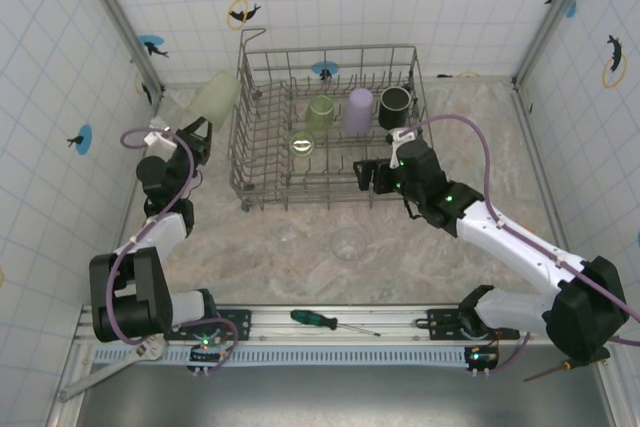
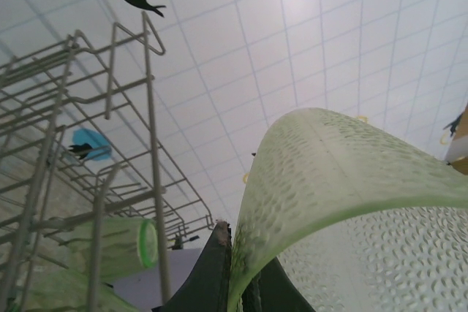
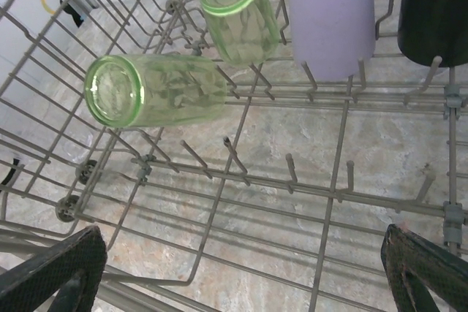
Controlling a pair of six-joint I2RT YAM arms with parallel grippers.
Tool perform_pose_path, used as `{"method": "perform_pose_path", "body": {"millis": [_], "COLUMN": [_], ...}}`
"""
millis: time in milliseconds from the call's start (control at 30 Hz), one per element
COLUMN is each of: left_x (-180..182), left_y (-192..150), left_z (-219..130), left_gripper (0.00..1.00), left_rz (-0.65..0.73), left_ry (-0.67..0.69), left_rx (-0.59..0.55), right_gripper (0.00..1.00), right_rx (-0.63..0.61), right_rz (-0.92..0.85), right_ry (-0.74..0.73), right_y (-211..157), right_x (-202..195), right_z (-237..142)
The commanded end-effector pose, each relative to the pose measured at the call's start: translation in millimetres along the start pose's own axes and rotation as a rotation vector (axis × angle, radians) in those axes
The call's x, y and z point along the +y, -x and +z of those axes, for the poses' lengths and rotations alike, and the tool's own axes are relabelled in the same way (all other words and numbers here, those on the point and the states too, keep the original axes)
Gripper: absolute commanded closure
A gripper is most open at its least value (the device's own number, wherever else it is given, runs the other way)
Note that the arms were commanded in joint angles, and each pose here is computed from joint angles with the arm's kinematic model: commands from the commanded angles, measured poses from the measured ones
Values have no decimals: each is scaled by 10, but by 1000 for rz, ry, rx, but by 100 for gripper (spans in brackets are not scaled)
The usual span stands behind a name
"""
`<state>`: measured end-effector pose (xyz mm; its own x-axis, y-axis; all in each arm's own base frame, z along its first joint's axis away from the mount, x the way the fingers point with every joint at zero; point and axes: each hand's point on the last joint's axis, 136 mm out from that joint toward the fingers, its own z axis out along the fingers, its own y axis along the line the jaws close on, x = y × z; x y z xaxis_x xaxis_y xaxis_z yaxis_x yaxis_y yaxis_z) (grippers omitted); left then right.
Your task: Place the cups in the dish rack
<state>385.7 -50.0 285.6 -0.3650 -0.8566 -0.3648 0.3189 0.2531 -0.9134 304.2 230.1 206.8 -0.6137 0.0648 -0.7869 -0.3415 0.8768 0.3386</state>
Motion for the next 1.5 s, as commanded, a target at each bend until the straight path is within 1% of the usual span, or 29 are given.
{"method": "perform_pose_path", "body": {"millis": [0, 267, 400, 600, 833, 1000, 1367, 1467], "left_x": [-390, -552, -658, -752, -754, -793, -869, -872], "left_y": [-58, -297, -452, -683, -970, -1184, -1611, -1741], "left_z": [120, 257, 385, 539, 709, 811, 972, 995], "left_gripper": [100, 100, 100, 100, 100, 100, 100, 100], "left_rz": [57, 118, 167, 148, 130, 118, 99, 90], "left_ry": [-130, -127, -108, -136, -153, -176, -208, -214], "left_rx": [45, 140, 202, 283, 366, 429, 529, 557], "right_gripper": [0, 0, 0, 0, 0, 0, 0, 0], "right_rx": [-19, -26, -26, -39, -92, -138, -264, -275], "right_rz": [26, 71, 92, 136, 241, 277, 381, 394], "right_ry": [28, 77, 95, 119, 238, 303, 513, 584], "right_y": [24, 71, 122, 255, 467, 625, 1081, 1151], "right_x": [-2, -2, -5, -20, 15, 60, 289, 389], "right_z": [-10, -1, 20, 18, -47, -112, -288, -335]}}
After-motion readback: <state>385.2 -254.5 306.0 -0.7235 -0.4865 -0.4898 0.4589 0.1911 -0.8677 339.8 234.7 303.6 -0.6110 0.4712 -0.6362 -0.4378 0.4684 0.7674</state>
